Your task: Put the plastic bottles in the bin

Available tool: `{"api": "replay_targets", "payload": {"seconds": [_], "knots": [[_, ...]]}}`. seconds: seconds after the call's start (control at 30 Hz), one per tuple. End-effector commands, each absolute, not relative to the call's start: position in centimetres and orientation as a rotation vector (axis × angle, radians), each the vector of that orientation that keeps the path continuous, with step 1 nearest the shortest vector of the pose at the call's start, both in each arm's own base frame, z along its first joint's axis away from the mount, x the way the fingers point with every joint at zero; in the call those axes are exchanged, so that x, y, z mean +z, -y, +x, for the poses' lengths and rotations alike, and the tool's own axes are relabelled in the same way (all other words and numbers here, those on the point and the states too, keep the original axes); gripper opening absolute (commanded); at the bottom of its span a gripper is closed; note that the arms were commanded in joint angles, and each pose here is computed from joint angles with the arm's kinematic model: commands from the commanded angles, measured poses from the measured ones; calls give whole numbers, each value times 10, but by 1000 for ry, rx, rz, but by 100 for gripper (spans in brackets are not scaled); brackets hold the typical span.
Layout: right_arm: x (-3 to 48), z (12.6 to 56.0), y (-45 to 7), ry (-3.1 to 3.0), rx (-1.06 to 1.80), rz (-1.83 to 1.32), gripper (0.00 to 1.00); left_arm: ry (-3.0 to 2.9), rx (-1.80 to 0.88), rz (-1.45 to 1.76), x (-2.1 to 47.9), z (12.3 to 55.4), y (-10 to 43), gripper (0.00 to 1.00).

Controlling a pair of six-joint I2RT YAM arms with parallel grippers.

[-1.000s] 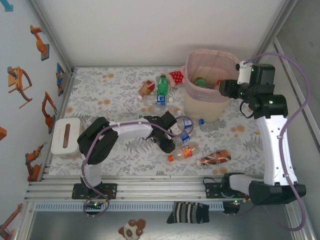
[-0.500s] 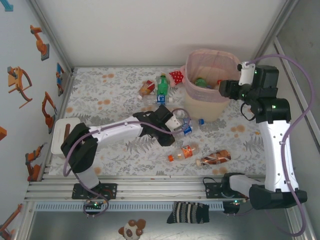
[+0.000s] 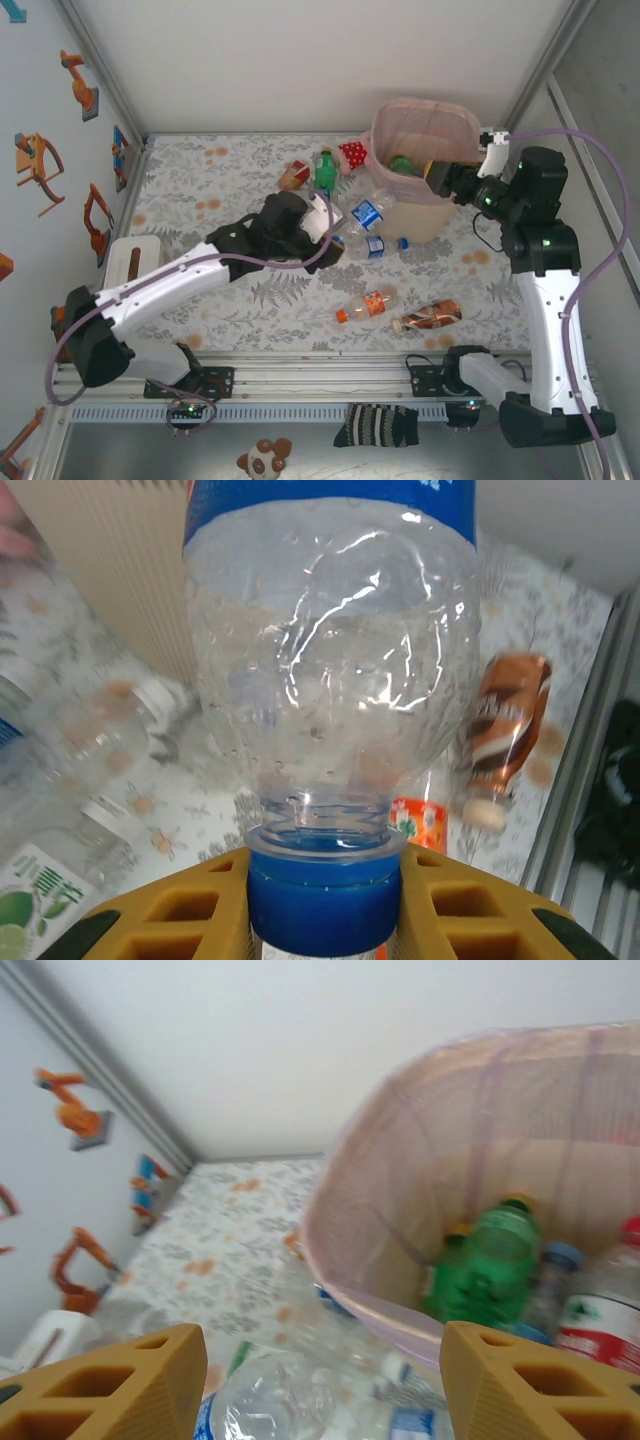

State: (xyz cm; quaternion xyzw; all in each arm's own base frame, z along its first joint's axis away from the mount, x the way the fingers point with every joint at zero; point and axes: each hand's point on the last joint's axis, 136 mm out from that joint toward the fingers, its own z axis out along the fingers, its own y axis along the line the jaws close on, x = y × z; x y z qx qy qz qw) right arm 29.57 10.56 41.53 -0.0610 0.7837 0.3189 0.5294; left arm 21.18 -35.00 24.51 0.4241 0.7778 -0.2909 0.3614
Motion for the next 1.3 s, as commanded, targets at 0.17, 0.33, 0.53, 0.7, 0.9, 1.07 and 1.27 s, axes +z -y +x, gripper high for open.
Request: {"api": "replay_targets", "payload": {"seconds": [0.17, 0.33, 0.53, 0.7, 0.9, 1.07, 1.27], "knots": [[474, 279, -159, -1591, 1168, -256, 67, -1719, -1028, 847, 330, 211, 338, 18], [482, 269, -200, -1568, 1279, -357, 73, -1679, -1081, 851, 342, 205, 338, 17], [471, 277, -230, -1621, 1338, -358, 80, -1659, -1119, 859, 347, 202, 341, 17], [463, 281, -250, -1663, 1392, -370, 80, -1664, -1117, 864, 345, 202, 343, 17], [463, 284, -251, -1664, 1404, -353, 69, -1675, -1103, 865, 342, 206, 344, 17], [462, 285, -251, -1674, 1398, -346, 59, -1685, -1099, 863, 340, 207, 345, 18], [462, 288, -249, -1678, 1379, -331, 50, -1686, -1089, 854, 340, 208, 343, 27]]}}
